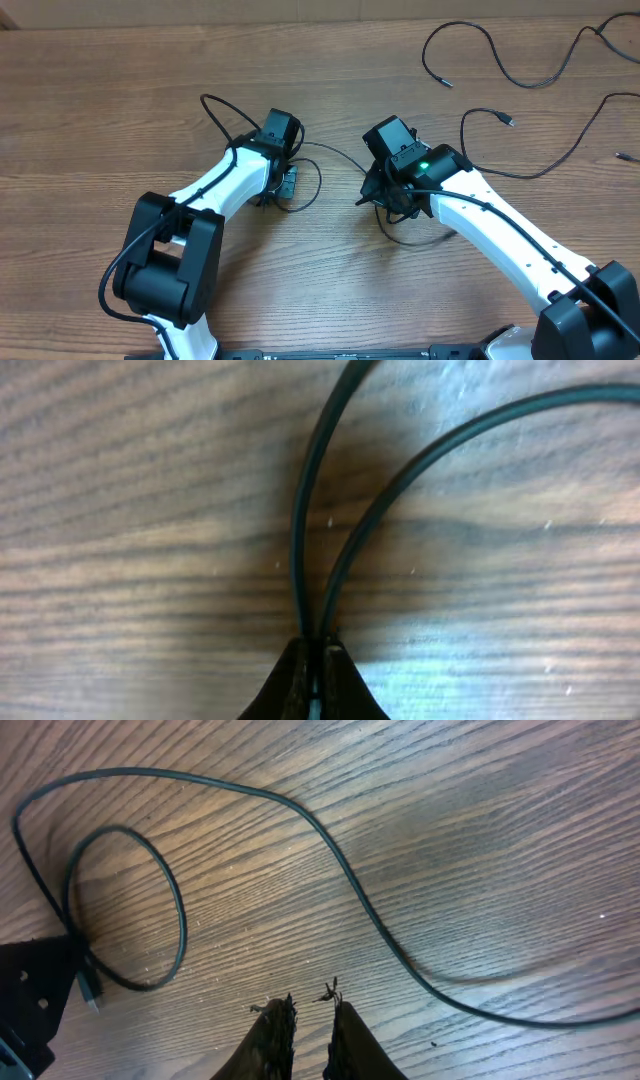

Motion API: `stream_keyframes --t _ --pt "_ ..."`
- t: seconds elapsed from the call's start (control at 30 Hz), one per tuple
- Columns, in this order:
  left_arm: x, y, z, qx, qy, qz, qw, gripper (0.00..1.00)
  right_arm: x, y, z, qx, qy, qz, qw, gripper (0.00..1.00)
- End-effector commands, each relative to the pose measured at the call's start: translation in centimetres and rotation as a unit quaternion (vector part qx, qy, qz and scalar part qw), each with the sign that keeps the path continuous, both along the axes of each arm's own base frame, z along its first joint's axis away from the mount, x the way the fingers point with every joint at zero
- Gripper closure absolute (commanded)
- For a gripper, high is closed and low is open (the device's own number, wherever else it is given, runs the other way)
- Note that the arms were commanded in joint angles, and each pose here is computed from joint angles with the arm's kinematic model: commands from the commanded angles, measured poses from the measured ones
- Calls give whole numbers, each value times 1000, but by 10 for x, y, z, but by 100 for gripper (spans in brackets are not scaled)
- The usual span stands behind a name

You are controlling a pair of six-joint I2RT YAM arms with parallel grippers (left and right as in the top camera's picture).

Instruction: Untangle cables

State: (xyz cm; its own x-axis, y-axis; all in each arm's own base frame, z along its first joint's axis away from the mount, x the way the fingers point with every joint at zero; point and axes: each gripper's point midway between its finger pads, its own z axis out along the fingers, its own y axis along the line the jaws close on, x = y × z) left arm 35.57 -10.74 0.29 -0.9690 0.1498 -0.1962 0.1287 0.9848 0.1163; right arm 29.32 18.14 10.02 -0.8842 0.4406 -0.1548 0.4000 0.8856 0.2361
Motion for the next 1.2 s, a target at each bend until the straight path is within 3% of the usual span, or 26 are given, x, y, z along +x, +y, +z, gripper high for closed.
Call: stream_keyframes --t 0.0,0.17,0.27,0.47,0.87,1.17 --pt "9 -3 7 -4 -3 15 1000 96 3 1 1 3 -2 -4 1000 85" --pt "9 -3 16 -1 4 15 1000 90 3 1 1 3 -2 -4 1000 84" --pt "4 -1 15 3 16 15 1000 73 3 1 1 3 -2 -4 1000 84" --pt "-8 -6 13 -12 43 12 999 58 3 2 1 4 -4 -4 1000 84" --pt "-2 -18 9 -44 30 6 999 57 4 2 1 5 -4 -4 1000 83" --pt "3 -8 7 -14 15 -15 1000 61 2 1 1 3 -2 -3 1000 83"
